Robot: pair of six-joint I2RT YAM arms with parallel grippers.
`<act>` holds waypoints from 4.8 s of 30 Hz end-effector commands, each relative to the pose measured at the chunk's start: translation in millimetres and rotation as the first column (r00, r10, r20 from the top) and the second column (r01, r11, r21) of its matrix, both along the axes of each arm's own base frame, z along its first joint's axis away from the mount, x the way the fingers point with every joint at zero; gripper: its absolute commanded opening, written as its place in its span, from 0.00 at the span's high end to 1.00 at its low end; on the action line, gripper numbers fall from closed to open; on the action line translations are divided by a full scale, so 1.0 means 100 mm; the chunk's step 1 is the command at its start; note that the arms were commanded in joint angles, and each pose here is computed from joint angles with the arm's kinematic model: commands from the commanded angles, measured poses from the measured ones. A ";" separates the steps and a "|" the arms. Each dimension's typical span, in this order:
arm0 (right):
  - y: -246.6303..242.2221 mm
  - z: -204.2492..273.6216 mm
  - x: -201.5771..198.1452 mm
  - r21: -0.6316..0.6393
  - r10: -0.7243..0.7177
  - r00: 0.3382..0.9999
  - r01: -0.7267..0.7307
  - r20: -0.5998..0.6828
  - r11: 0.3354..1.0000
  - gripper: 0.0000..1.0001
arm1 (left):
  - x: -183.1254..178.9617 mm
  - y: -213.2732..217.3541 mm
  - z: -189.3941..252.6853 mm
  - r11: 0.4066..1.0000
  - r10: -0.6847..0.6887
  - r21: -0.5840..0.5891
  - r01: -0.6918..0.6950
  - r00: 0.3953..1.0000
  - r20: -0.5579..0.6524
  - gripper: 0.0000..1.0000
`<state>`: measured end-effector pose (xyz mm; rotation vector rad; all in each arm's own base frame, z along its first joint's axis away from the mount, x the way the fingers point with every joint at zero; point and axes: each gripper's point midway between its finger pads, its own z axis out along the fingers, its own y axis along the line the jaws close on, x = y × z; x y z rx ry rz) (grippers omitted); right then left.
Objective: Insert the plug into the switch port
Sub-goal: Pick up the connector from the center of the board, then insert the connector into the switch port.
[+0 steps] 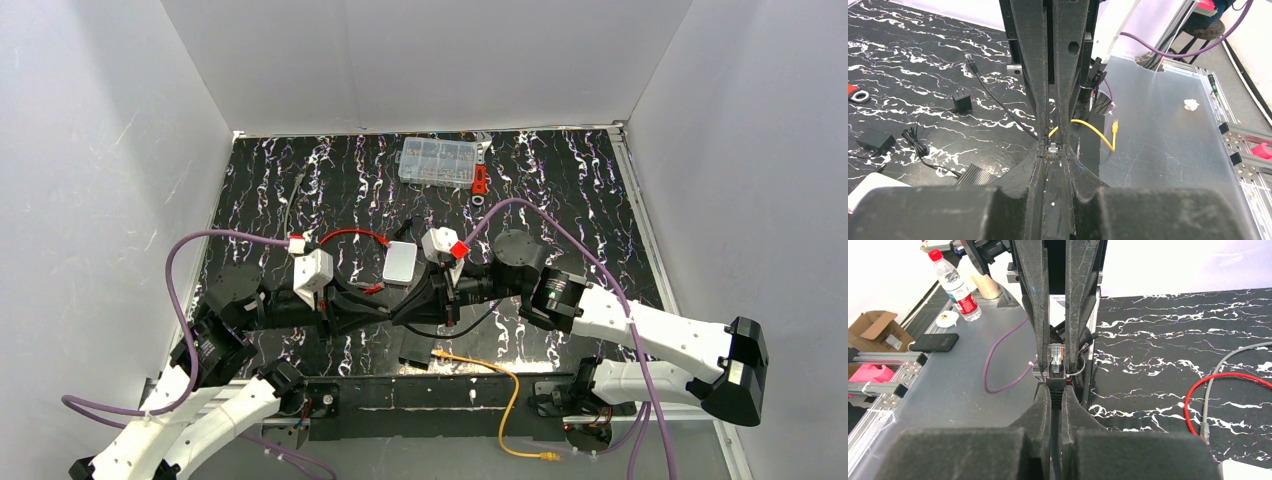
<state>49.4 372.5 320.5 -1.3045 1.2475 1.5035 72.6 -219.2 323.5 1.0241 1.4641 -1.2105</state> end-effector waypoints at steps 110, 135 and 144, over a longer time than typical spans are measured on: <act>-0.84 -2.89 0.66 -0.761 -0.543 0.804 0.504 0.242 0.407 0.99 | 0.88 -0.01 -2.79 0.650 0.747 0.704 -0.285 0.408 -0.525 0.02; -0.65 -2.89 0.55 -0.737 -0.486 0.842 0.479 0.233 0.477 0.99 | 0.73 -0.10 -2.94 0.689 0.704 0.700 -0.186 0.401 -0.586 0.23; -0.60 -2.91 0.55 -0.729 -0.478 0.847 0.478 0.234 0.490 0.99 | 0.68 -0.15 -2.96 0.711 0.677 0.688 -0.146 0.406 -0.614 0.39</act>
